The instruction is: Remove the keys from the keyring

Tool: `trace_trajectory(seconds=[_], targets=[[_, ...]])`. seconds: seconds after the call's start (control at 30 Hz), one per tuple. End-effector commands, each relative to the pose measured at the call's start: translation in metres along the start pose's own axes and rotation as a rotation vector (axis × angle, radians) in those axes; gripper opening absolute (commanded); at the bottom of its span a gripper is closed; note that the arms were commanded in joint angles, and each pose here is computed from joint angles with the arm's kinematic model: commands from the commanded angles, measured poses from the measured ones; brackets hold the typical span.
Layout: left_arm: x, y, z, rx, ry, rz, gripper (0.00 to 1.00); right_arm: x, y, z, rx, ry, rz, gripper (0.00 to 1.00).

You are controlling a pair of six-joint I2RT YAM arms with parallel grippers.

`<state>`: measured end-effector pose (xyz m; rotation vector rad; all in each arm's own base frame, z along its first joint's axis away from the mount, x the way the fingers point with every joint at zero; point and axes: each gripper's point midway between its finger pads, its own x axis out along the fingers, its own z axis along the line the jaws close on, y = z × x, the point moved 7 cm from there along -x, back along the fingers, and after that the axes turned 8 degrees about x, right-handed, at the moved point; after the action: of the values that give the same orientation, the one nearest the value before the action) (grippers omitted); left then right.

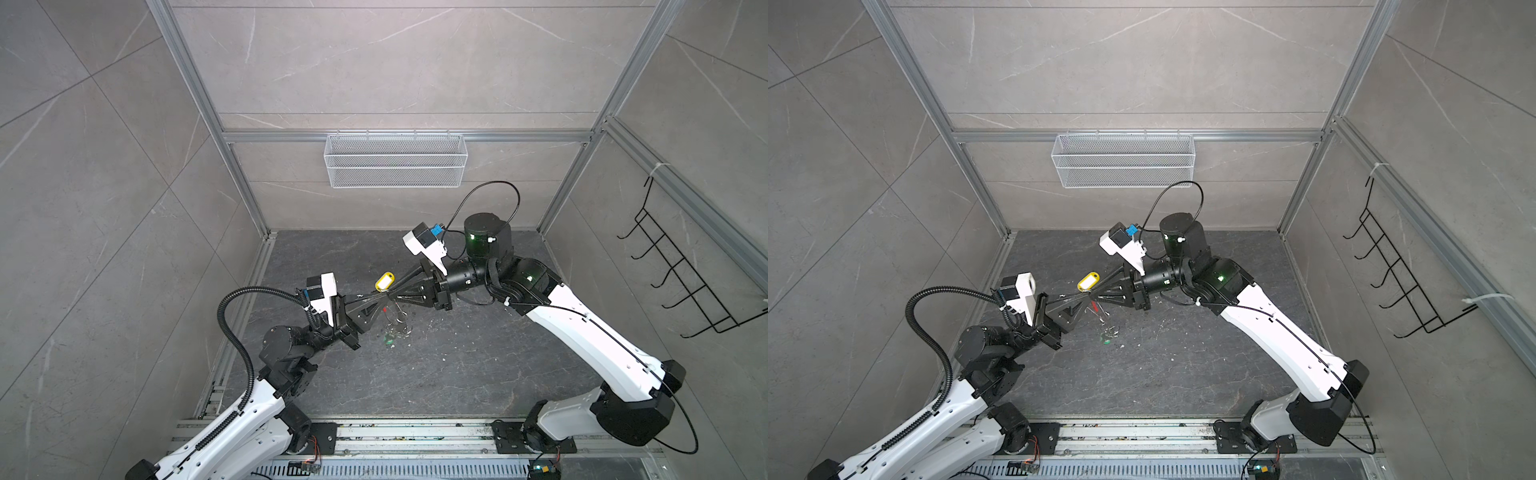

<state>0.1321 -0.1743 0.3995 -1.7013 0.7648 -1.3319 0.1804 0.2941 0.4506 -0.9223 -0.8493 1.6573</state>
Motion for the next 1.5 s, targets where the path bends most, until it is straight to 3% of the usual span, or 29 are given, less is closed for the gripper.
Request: trace_trajectory(seconds=[0.0,0.37,0.67,0.73,0.93,1.07,1.47], targets=[[0.003,-0.023,-0.008,0.048,0.025,-0.067,0.00,0.004,-0.001,0.006,-0.021,-0.016,0.017,0.15],[0.007,-0.021,-0.005,0.031,0.029,-0.051,0.00,0.007,-0.002,0.009,-0.034,-0.008,0.011,0.15],[0.009,-0.018,-0.003,0.007,0.024,-0.034,0.00,0.010,-0.004,0.012,-0.043,0.004,0.008,0.07],[0.009,-0.018,-0.003,0.001,0.023,-0.031,0.00,0.011,-0.005,0.013,-0.050,0.015,0.004,0.00],[0.010,-0.017,-0.001,-0.023,0.001,0.002,0.00,0.008,-0.004,0.011,-0.054,0.062,-0.013,0.00],[0.008,-0.017,-0.002,-0.035,-0.005,0.013,0.24,0.007,-0.002,0.008,-0.054,0.097,-0.013,0.00],[-0.012,-0.017,-0.004,-0.006,-0.121,0.052,0.36,-0.010,0.008,-0.002,-0.024,0.237,0.016,0.00]])
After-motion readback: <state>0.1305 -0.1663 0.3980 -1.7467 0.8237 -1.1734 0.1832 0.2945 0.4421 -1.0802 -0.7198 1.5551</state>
